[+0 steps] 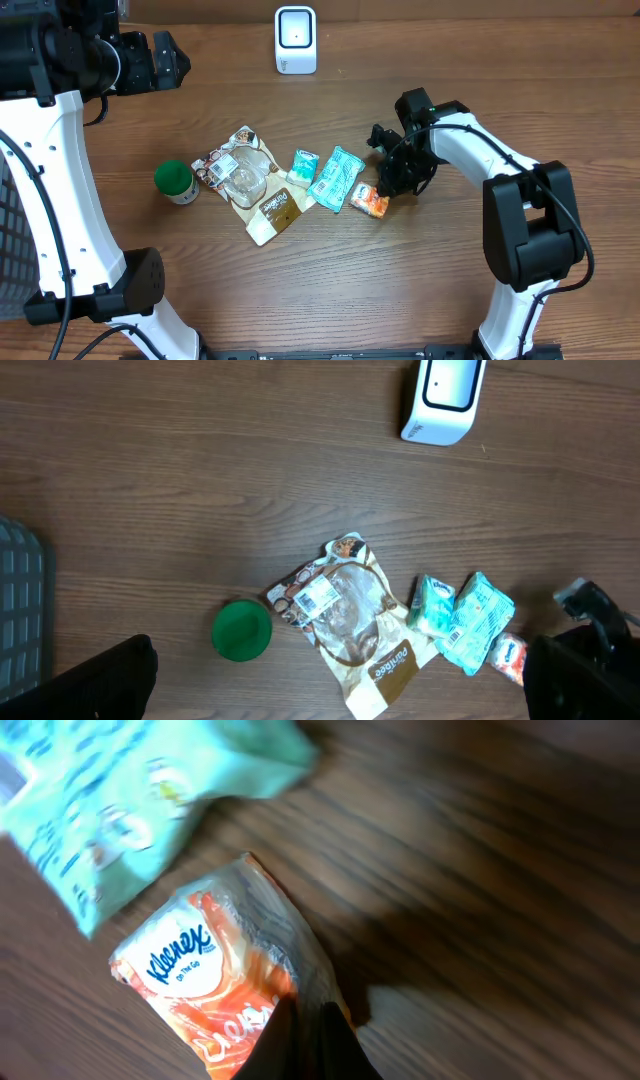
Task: Scan the item barcode
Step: 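Lower the right gripper onto the orange Kleenex pack and grasp it, then lift the orange pack and hold it over the white scanner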
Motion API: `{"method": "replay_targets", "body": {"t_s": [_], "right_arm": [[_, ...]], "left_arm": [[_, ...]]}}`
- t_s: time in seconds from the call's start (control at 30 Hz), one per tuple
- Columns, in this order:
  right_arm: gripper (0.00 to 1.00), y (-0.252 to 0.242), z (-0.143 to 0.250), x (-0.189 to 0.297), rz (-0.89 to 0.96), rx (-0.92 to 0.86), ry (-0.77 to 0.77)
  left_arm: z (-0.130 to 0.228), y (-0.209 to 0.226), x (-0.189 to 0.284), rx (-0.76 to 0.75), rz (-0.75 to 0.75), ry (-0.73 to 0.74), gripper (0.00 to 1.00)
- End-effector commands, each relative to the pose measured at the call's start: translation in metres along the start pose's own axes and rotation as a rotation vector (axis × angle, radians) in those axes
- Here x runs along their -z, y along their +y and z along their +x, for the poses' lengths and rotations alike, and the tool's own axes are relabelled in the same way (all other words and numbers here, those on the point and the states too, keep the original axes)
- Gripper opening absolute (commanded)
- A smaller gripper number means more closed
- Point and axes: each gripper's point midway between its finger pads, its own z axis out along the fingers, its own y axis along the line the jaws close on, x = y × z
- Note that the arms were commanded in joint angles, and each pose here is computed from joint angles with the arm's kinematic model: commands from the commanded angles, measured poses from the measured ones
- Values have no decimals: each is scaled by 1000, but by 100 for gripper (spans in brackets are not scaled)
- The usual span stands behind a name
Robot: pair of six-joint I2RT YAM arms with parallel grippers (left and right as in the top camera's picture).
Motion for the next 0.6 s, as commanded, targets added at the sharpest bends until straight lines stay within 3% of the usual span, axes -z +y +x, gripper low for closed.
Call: {"method": "replay_targets", "body": {"t_s": [0.0,0.2,0.37,0.57], "right_arm": [[4,-21,-12,21,5,-309,-68],[4,-48,-19,57,60,-658,-192],[4,-52,-20,60,59,-732,-213],[33,-50,-17,58,60,-673,-196]], "left_arm": [[-2,2,1,-20,-7,-9,100],[-2,2,1,-20,-7,-9,100],[-2,2,1,-20,-7,-9,99],[-2,2,1,-20,-7,-9,100]]}}
